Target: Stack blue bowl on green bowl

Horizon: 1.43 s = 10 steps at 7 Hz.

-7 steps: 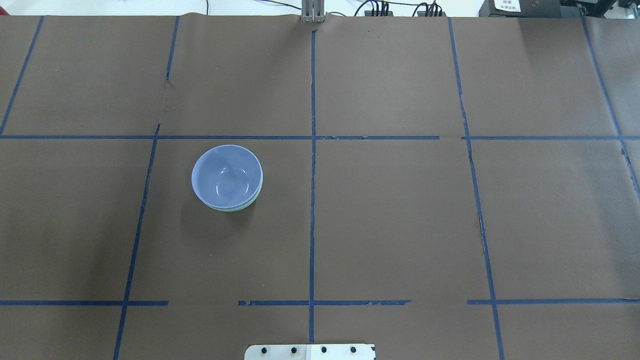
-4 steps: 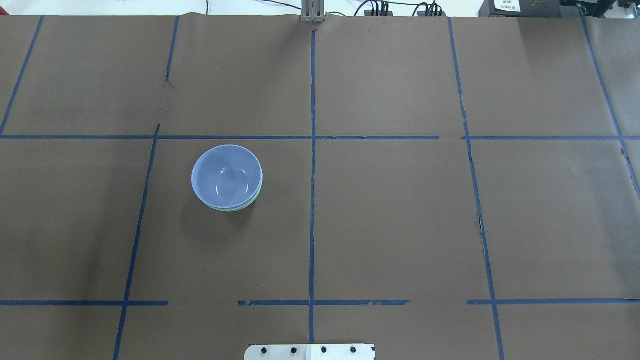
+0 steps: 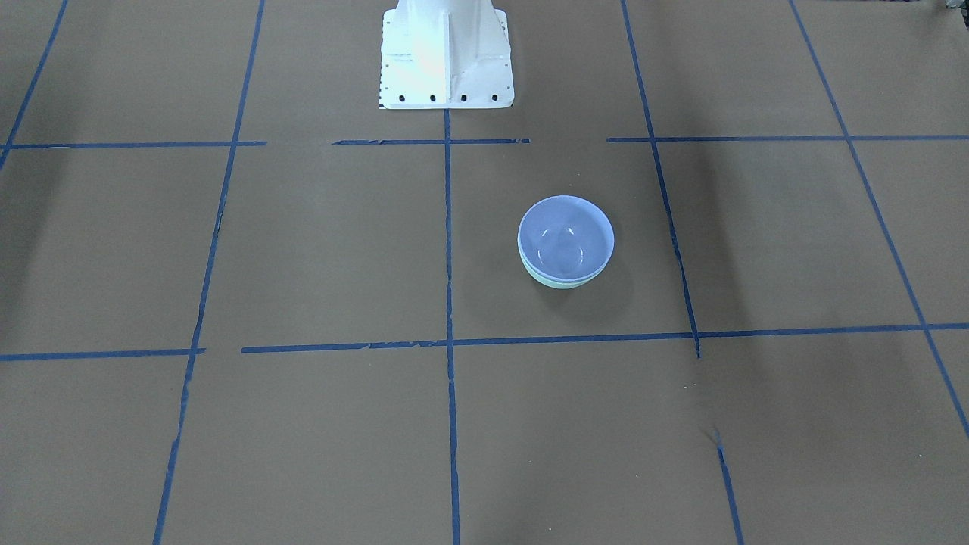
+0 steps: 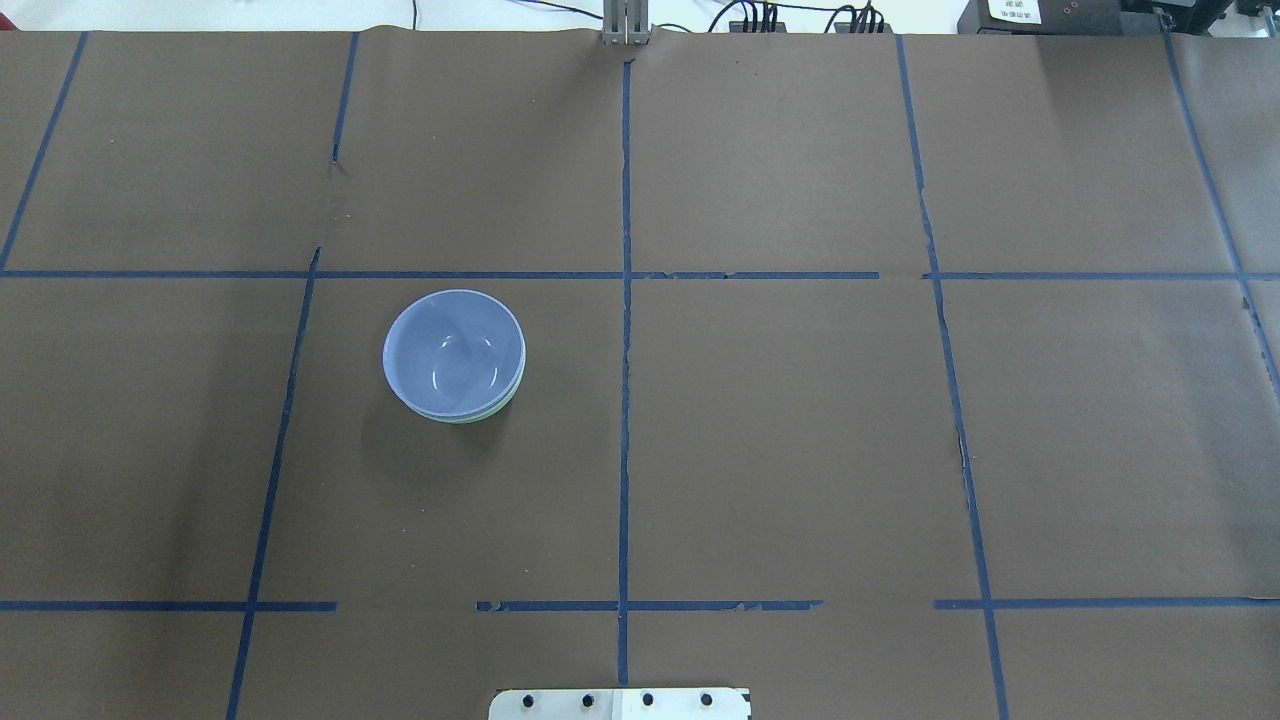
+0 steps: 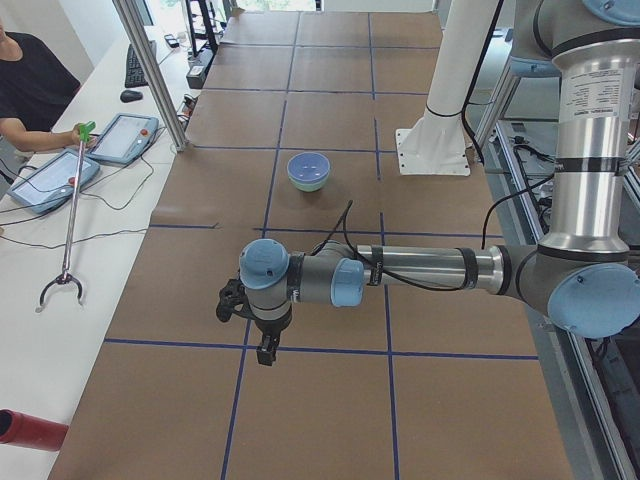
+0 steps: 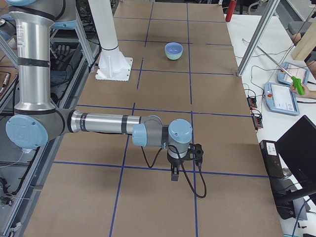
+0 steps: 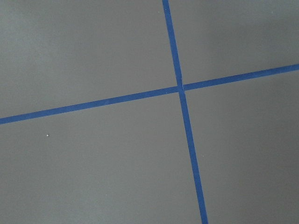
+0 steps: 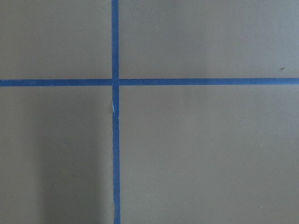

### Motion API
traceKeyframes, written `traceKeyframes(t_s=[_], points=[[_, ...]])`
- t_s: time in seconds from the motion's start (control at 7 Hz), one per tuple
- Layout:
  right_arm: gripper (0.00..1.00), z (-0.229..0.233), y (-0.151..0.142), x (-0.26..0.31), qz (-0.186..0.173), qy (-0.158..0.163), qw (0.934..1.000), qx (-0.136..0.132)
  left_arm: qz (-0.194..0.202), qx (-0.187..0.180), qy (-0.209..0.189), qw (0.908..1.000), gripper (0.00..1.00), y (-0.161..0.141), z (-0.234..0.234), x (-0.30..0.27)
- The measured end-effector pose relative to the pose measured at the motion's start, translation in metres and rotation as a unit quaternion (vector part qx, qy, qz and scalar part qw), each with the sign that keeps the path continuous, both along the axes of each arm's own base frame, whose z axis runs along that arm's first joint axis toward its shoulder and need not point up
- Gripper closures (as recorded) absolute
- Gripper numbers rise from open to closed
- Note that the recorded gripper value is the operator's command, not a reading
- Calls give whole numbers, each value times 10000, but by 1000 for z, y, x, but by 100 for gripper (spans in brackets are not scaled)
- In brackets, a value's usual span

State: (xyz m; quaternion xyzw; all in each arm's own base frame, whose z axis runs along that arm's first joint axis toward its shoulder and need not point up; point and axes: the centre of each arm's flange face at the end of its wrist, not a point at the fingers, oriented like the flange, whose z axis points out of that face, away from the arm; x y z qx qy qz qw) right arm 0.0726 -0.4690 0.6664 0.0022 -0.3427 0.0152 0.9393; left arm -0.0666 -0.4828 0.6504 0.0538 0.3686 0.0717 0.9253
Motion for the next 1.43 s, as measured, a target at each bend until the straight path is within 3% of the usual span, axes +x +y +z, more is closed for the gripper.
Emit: traceKeyframes(t_s=[0.57,1.43], points=[[0,0,0,0,0,0,10000,0,-189,-228,99,9995,0,1,2,1],[0,0,0,0,2,0,10000,-2,-224,-253,109,9994,0,0,2,2]])
